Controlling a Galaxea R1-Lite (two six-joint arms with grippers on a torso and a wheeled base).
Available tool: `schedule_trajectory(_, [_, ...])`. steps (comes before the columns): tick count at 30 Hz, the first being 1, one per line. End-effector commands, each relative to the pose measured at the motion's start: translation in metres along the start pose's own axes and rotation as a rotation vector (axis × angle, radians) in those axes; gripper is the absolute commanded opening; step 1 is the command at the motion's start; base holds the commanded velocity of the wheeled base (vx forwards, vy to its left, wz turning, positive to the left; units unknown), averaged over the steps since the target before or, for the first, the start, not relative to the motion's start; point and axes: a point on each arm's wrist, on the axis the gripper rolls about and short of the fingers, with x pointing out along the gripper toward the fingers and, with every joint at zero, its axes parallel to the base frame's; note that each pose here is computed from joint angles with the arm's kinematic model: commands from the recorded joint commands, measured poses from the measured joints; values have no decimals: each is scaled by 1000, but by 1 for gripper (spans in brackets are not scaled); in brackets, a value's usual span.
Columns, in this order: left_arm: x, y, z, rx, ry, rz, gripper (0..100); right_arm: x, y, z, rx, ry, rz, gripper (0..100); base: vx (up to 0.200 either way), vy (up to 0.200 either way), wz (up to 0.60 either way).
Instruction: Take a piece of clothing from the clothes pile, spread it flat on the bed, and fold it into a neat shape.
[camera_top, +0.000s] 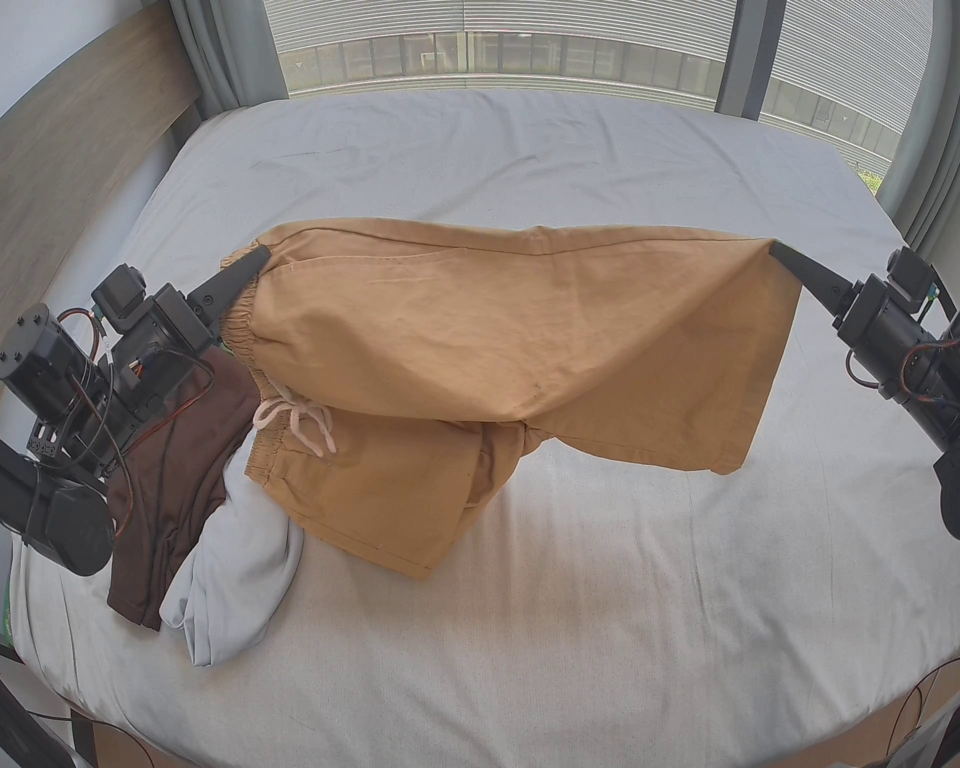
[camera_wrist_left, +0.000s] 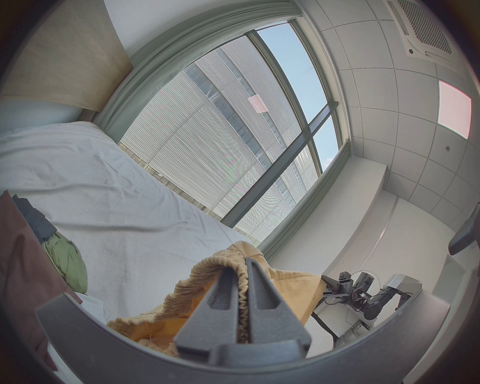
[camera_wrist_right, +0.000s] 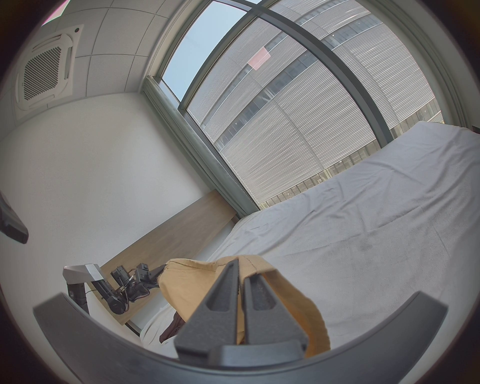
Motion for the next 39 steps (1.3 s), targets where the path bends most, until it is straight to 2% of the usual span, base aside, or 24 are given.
schedule_trajectory(1, [-1, 3, -2, -3, 9, 5, 0, 3, -7, -9, 2, 27, -15, 0, 0, 0, 0])
schedule_trajectory(6, [-3, 4, -4, -8, 16, 15, 0, 8, -17, -20, -14, 58, -33, 0, 0, 0, 0])
schedule_trajectory(11, [-5, 12, -4, -7, 16, 37, 0, 11, -22, -24, -28, 43, -28, 0, 0, 0, 0])
schedule_trajectory(27, [-5, 26, -11, -19, 39, 65, 0, 7, -30, -20, -44, 19, -52, 0, 0, 0, 0])
schedule_trajectory(39, [-3, 25, -11, -16, 37, 59, 0, 6, -33, -20, -44, 20, -61, 0, 0, 0, 0])
